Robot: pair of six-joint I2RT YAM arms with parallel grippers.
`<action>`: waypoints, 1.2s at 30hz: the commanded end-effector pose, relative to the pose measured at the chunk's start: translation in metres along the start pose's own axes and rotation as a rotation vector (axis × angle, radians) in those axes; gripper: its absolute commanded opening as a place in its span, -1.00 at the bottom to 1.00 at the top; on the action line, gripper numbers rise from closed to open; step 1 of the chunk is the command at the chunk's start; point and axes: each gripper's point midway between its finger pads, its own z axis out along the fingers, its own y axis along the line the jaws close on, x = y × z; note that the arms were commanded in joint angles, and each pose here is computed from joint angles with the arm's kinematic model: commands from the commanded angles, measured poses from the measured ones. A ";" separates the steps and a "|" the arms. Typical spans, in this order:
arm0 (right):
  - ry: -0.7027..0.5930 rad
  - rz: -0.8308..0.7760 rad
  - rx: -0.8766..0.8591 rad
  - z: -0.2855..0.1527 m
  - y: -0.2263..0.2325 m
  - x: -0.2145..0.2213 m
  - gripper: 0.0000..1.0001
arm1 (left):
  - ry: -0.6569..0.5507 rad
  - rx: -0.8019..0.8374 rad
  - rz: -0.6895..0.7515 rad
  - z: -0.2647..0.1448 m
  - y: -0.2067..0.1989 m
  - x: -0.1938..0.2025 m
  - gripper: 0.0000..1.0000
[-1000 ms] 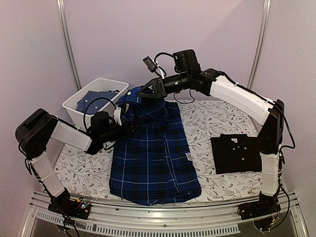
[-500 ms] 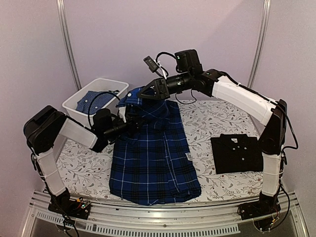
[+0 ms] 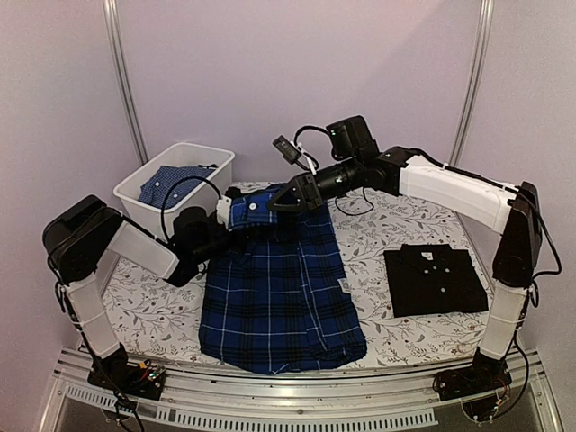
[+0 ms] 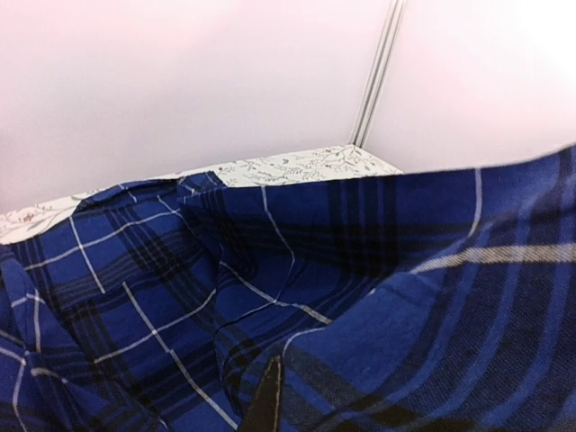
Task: Fold and stack the long sleeve shirts
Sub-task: Smooth out the 1/3-folded shirt at the center of the board.
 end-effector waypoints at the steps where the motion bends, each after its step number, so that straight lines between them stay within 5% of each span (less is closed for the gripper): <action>1: 0.012 0.036 0.095 -0.024 0.000 0.025 -1.00 | 0.027 -0.028 0.005 -0.004 -0.010 0.007 -0.94; 8: 0.136 0.275 0.220 -0.044 -0.017 0.128 -1.00 | 0.113 -0.034 0.034 -0.006 -0.019 0.033 -0.87; 15: 0.286 0.521 0.319 -0.055 -0.030 0.239 -1.00 | 0.217 -0.011 0.068 -0.013 -0.031 0.058 -0.44; 19: 0.338 0.558 0.353 -0.054 -0.031 0.268 -0.62 | 0.238 0.019 0.068 -0.022 -0.040 0.057 -0.37; 24: 0.291 0.502 0.411 -0.063 -0.031 0.240 0.05 | 0.285 0.064 0.058 -0.031 -0.050 0.053 -0.34; 28: 0.191 0.421 0.505 -0.078 -0.038 0.196 0.39 | 0.283 0.075 0.004 -0.042 -0.051 0.040 -0.35; 32: 0.037 0.368 0.615 -0.092 -0.069 0.136 0.43 | 0.238 0.082 -0.138 -0.047 -0.038 0.021 -0.37; 36: -0.047 0.403 0.673 -0.084 -0.126 0.095 0.22 | 0.244 0.090 -0.285 -0.035 -0.022 0.014 -0.41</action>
